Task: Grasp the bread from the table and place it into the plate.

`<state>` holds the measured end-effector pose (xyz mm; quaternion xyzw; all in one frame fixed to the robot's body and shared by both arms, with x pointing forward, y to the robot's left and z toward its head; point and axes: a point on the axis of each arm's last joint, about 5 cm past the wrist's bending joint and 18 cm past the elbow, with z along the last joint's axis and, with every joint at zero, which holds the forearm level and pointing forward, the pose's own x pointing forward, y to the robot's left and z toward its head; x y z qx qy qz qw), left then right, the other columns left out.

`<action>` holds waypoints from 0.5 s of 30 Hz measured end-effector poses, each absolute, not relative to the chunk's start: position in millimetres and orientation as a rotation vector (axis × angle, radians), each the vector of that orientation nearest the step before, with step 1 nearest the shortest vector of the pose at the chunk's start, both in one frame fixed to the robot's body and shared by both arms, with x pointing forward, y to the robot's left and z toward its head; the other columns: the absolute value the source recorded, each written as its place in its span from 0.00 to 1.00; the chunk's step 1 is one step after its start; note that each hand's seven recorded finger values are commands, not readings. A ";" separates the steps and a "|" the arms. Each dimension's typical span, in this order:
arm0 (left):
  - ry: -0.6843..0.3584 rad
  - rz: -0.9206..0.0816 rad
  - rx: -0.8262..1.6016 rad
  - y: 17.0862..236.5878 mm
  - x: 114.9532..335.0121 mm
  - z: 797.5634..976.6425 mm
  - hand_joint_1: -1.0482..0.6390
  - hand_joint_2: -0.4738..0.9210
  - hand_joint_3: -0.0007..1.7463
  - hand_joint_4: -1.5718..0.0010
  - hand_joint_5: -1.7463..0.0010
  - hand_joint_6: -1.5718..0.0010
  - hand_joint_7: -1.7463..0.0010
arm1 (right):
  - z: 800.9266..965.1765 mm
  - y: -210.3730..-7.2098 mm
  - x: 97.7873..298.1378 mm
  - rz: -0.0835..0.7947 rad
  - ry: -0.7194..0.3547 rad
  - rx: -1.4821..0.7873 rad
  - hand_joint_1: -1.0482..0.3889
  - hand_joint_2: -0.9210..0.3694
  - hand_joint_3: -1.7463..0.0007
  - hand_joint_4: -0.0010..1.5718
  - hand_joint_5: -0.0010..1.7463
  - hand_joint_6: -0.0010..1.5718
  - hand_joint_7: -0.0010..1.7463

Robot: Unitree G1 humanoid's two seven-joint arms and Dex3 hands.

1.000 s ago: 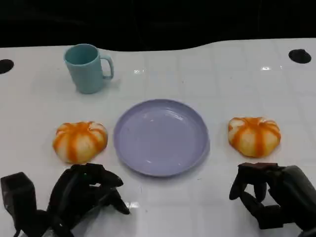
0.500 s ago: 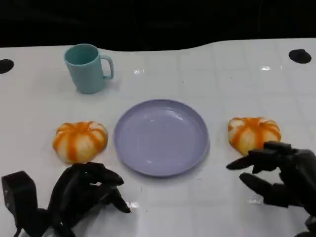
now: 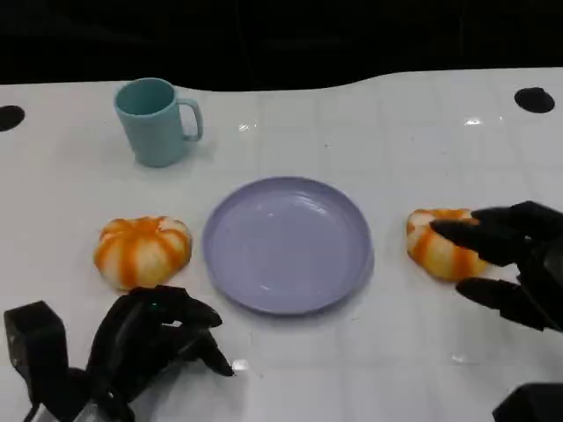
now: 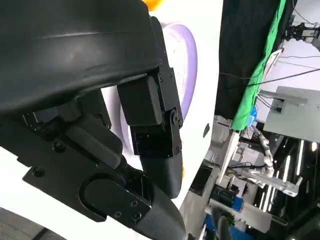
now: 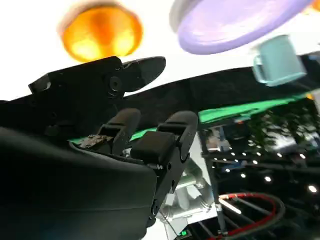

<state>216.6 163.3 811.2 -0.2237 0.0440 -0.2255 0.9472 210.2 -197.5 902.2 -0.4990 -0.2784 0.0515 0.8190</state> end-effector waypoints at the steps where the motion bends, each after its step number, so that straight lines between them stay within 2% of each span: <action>1: 0.090 -0.459 -0.456 163.2 216.7 811.2 0.00 0.85 0.00 0.00 0.66 0.00 0.88 | 904.2 -198.2 210.7 0.111 -0.578 -1.085 0.41 0.05 1.00 0.19 0.09 0.28 0.00; 3: 0.090 -0.459 -0.456 163.2 216.6 811.2 0.00 0.86 0.00 0.00 0.66 0.00 0.88 | 907.7 -198.4 211.6 0.116 -0.553 -1.123 0.41 0.04 1.00 0.14 0.07 0.23 0.00; 8: 0.088 -0.459 -0.452 163.2 216.4 810.9 0.00 0.86 0.00 0.00 0.67 0.00 0.88 | 911.7 -196.3 214.0 0.158 -0.492 -1.180 0.39 0.05 1.00 0.10 0.05 0.18 0.00; 15: 0.082 -0.459 -0.448 163.1 216.5 811.2 0.00 0.86 0.00 0.00 0.66 0.00 0.88 | 915.7 -189.1 227.3 0.206 -0.436 -1.282 0.37 0.07 1.00 0.10 0.06 0.17 0.00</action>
